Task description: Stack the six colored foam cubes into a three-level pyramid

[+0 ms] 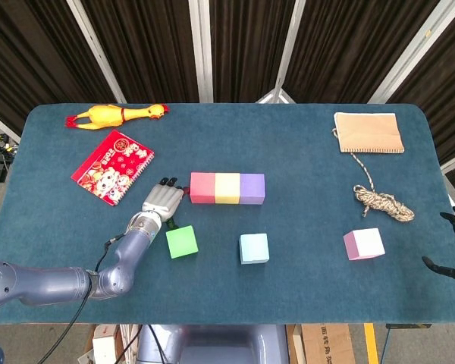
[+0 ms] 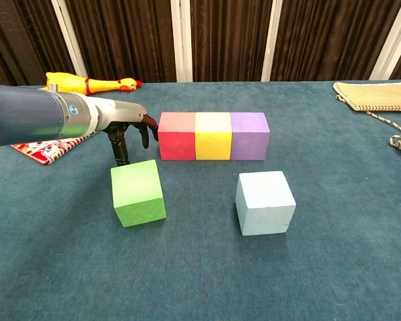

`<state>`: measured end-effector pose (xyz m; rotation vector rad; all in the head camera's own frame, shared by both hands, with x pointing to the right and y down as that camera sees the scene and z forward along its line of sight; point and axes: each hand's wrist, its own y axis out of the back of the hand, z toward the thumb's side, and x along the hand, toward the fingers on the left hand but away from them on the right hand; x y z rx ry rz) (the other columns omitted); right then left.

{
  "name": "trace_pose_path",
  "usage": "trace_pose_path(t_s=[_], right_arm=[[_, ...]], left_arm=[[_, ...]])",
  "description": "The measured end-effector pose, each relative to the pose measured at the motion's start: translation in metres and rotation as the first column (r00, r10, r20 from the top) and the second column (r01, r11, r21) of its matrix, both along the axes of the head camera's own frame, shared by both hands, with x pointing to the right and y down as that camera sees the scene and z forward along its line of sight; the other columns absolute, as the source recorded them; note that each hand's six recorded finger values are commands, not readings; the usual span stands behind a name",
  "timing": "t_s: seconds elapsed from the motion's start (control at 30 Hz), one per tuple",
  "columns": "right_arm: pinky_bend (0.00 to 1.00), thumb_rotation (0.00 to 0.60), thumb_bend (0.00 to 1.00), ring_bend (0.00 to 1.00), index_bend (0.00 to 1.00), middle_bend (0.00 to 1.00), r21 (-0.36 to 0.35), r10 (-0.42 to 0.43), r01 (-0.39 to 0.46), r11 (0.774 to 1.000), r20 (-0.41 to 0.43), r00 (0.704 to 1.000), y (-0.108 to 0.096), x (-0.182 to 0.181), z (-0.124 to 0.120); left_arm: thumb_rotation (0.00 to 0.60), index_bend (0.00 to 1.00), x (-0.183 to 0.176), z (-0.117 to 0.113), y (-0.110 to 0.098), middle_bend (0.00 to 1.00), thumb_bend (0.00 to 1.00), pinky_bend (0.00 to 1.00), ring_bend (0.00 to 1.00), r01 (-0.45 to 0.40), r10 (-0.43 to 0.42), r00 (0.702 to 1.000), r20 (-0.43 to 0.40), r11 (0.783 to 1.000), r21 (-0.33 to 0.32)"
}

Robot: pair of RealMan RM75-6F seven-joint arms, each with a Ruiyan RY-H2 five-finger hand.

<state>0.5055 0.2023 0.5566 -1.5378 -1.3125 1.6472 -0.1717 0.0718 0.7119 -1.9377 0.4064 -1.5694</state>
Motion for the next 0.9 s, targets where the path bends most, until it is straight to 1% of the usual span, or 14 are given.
trace_pose_path(t_s=[0.17, 0.37, 0.47, 0.57, 0.67, 0.8, 0.9], right_arm=[[0.02, 0.600, 0.18, 0.08, 0.18, 0.10, 0.003, 0.003, -0.003, 1.000, -0.001, 1.000, 0.000, 0.001, -0.001], [0.02, 0.600, 0.18, 0.08, 0.18, 0.10, 0.000, 0.000, 0.000, 1.000, -0.004, 1.000, 0.000, 0.001, 0.000], [0.02, 0.600, 0.18, 0.08, 0.18, 0.10, -0.001, 0.002, -0.002, 1.000, -0.004, 1.000, 0.001, 0.001, 0.000], [0.02, 0.600, 0.18, 0.08, 0.18, 0.10, -0.001, 0.003, -0.003, 1.000, -0.004, 1.000, 0.001, 0.001, 0.000], [0.02, 0.600, 0.18, 0.08, 0.18, 0.10, -0.005, 0.000, 0.000, 1.000, -0.002, 1.000, 0.001, 0.000, 0.001], [0.02, 0.600, 0.18, 0.08, 0.18, 0.10, -0.012, -0.004, 0.004, 1.000, -0.001, 1.000, 0.001, -0.001, 0.002], [0.02, 0.600, 0.18, 0.08, 0.18, 0.10, -0.017, -0.006, 0.006, 1.000, -0.003, 1.000, 0.001, -0.002, 0.004]], left_arm=[[0.600, 0.23, -0.001, -0.001, 0.000, 0.24, 0.14, 0.00, 0.00, -0.005, 0.005, 1.000, 0.004, 1.000, 0.003], [0.600, 0.28, -0.007, -0.008, -0.006, 0.24, 0.15, 0.00, 0.00, -0.005, 0.005, 1.000, 0.020, 0.999, 0.036], [0.600, 0.26, -0.011, -0.016, -0.010, 0.24, 0.16, 0.00, 0.00, 0.007, -0.007, 1.000, 0.016, 0.999, 0.045], [0.600, 0.21, -0.015, -0.029, -0.017, 0.22, 0.16, 0.00, 0.00, 0.026, -0.026, 1.000, -0.002, 0.997, 0.066], [0.600, 0.18, -0.019, -0.048, -0.027, 0.19, 0.16, 0.00, 0.00, 0.057, -0.053, 0.998, -0.038, 0.994, 0.097], [0.600, 0.18, -0.027, -0.076, -0.041, 0.18, 0.18, 0.00, 0.00, 0.094, -0.080, 0.992, -0.098, 0.984, 0.148], [0.600, 0.17, -0.032, -0.091, -0.047, 0.18, 0.20, 0.00, 0.00, 0.105, -0.079, 0.987, -0.141, 0.976, 0.190]])
